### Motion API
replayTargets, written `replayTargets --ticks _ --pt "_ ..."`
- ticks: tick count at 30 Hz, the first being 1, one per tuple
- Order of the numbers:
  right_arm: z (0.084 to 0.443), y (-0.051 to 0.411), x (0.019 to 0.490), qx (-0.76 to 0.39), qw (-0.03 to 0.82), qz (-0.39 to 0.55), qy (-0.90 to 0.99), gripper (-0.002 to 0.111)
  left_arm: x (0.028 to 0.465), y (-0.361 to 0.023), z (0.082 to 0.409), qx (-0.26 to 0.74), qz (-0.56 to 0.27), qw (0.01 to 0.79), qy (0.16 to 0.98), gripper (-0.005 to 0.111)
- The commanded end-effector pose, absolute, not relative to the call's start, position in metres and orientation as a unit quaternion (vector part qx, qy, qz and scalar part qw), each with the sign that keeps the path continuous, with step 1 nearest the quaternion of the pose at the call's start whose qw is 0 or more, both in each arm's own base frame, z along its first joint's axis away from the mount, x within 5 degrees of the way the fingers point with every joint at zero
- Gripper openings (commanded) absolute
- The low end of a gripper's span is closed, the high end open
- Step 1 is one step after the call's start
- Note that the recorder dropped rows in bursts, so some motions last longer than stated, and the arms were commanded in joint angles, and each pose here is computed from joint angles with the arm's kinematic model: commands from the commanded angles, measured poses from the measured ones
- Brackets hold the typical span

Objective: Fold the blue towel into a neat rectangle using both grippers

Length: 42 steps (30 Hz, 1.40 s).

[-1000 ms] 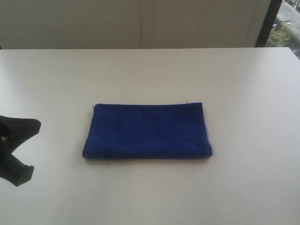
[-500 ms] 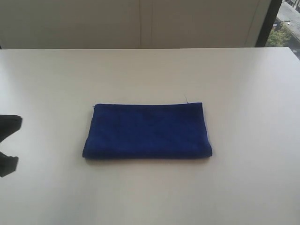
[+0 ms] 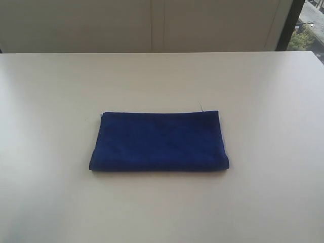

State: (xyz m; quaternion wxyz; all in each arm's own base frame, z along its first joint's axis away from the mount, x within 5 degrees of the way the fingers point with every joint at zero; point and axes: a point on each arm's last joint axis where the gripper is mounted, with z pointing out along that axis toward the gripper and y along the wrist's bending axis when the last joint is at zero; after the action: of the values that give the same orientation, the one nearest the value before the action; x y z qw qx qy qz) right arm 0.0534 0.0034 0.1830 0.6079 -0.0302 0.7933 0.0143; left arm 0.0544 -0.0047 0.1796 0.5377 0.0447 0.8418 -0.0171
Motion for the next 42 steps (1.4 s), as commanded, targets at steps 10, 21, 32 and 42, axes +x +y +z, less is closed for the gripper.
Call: replayTargets --ticks 10,21,32,42 --pt "0.1817 0.0029 0.0533 -0.03 0.608 0.01 0.793 0.0 0.0506 -0.0042 0.1642 0.04 -0.019 0.557 0.829 0.0" --pt "0.1817 0.0029 0.0533 -0.03 0.608 0.01 0.793 0.0 0.0506 -0.0049 0.1643 0.067 -0.005 0.559 0.827 0.0" --pt "0.1817 0.0029 0.0533 -0.03 0.608 0.01 0.793 0.0 0.0504 -0.0075 0.1645 0.083 -0.012 0.559 0.825 0.0" --pt "0.1817 0.0029 0.0533 -0.03 0.608 0.01 0.793 0.0 0.0505 -0.0075 0.1646 0.083 -0.012 0.56 0.824 0.0"
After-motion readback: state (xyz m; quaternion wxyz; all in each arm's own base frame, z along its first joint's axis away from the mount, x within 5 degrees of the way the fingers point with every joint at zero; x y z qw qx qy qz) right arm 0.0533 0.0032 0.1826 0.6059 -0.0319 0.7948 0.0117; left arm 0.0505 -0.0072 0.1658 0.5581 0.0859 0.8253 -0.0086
